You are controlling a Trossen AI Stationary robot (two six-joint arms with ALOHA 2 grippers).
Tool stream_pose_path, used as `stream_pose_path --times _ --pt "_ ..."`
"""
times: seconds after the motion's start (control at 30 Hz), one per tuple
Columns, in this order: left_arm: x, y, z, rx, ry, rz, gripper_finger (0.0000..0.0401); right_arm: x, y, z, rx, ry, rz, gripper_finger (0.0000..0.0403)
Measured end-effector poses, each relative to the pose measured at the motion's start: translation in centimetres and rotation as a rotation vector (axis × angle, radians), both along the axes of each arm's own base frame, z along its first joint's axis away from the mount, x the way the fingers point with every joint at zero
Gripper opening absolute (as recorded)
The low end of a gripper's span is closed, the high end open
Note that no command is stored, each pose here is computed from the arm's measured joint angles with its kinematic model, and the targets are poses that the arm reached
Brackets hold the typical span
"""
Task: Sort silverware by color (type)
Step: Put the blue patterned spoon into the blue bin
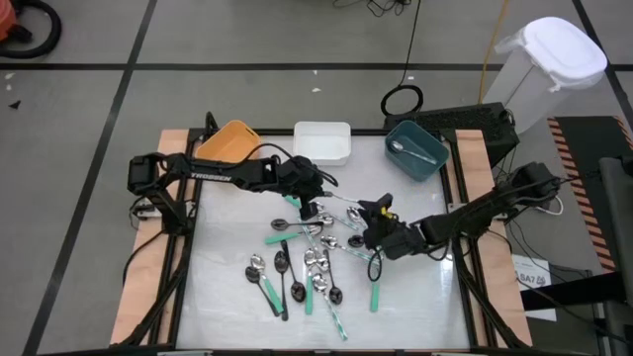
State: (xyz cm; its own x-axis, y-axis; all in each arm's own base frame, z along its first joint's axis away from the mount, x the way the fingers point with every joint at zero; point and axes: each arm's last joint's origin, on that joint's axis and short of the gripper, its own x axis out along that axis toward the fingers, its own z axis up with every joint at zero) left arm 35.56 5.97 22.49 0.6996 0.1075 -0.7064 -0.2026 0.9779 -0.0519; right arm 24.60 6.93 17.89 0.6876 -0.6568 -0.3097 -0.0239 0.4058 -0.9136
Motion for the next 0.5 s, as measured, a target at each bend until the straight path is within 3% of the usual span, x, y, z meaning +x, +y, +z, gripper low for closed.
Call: stream_pose_path --times 0.13,0.5 --pt "-0.03 -0.16 -0.05 -0.006 0.007 0.001 0.0005 0.02 -0.05 -0.13 -0.058 0.043 -0.015 0.0133" --pt "-0.02 -0.23 -0.05 -0.001 0.008 -0.006 0.0005 -0.35 -0.19 -0.6 -0.036 0.063 -0.036 0.0125"
